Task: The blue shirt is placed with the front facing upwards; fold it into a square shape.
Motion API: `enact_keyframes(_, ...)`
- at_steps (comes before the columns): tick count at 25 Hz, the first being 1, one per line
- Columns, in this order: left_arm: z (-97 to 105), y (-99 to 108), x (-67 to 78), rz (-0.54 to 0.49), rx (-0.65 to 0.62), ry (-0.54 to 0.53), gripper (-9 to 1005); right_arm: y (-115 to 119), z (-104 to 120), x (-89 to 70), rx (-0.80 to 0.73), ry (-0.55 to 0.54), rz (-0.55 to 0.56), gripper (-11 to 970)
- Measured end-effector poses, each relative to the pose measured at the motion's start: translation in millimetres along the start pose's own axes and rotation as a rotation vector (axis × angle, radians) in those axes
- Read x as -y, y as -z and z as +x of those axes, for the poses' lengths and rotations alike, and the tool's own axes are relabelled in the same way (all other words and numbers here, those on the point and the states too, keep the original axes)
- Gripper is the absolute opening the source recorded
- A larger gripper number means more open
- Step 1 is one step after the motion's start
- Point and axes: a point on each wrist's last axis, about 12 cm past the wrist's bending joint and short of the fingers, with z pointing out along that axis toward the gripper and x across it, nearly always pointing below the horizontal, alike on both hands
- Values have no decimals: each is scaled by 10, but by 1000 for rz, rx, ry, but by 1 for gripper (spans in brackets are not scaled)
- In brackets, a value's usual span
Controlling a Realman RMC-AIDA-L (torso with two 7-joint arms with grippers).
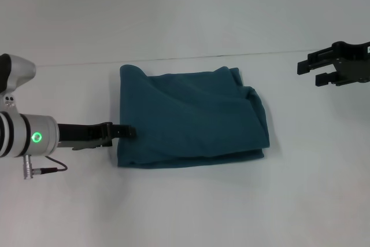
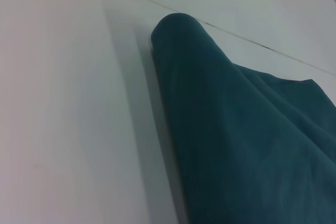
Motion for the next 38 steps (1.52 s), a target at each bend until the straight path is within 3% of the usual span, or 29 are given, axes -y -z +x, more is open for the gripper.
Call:
enact_keyframes(14, -7, -186, 241, 22, -46, -47, 741, 18, -3, 26, 17, -18, -9, 650)
enact_keyframes(19, -34, -174, 263, 25, -52, -44, 739, 32, -1, 37, 22, -27, -16, 651)
enact_keyframes(30, -47, -146, 307, 48, -57, -53, 296, 39, -5, 43, 26, -30, -16, 651)
enact_keyframes(38, 131, -6, 373, 151, -160, -5, 169, 53, -3, 58, 33, -41, -23, 651)
